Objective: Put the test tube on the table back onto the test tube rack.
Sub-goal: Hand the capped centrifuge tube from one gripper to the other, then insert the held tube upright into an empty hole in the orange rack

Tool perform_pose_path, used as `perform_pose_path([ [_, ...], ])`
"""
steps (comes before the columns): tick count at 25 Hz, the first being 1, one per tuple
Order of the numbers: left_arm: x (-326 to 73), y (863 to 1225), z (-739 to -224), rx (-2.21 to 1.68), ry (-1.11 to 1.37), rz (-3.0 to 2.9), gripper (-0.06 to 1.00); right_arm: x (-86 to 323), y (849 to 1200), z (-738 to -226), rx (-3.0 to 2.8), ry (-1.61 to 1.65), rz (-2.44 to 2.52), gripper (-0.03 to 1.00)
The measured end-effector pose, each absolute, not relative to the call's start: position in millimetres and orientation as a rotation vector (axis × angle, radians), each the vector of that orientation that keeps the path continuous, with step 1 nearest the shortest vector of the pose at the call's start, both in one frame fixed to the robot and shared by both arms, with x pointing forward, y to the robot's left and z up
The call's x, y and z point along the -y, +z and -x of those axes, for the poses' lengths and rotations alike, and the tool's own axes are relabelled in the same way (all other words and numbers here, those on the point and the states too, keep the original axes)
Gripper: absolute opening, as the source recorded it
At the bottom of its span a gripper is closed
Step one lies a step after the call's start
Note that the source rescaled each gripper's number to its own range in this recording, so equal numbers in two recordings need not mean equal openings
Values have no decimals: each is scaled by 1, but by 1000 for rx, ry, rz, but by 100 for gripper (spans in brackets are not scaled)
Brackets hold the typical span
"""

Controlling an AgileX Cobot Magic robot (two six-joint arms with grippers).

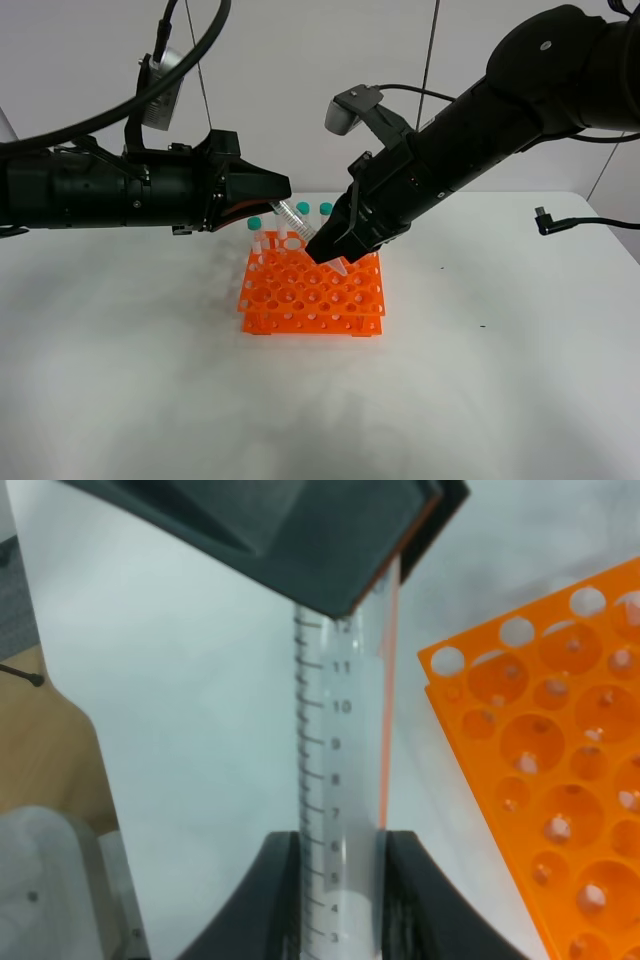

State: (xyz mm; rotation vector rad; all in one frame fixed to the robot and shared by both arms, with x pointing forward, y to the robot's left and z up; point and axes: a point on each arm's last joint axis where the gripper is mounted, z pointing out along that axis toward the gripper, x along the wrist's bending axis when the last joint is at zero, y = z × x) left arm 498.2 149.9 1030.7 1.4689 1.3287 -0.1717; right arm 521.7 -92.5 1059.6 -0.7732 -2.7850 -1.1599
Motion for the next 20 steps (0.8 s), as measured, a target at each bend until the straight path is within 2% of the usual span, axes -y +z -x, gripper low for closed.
perform_pose_path([
  [2, -150, 1031, -498, -1329, -171, -1469, 0, 92, 1060, -522, 2786, -1162, 775, 4],
  [3, -150, 1031, -498, -1327, -175, -1469, 0, 92, 1060, -522, 2787, -1164, 777, 8],
  [4, -149, 1031, -498, -1321, -182, -1470, 0, 92, 1060, -523, 2790, -1169, 784, 16],
  [7, -148, 1032, -497, -1313, -194, -1472, 0, 93, 1060, -524, 2788, -1175, 813, 74],
  [9, -148, 1032, -497, -1313, -194, -1471, 0, 93, 1065, -525, 2798, -1169, 818, 89],
  [12, -148, 1032, -497, -1318, -198, -1467, 0, 97, 1088, -524, 2810, -1143, 885, 98],
  [16, -148, 1032, -497, -1319, -199, -1467, 0, 117, 1131, -522, 2857, -990, 1211, 100],
  [20, -148, 1032, -497, -1318, -200, -1467, 0, 150, 1131, -533, 2905, -729, 1582, 100],
])
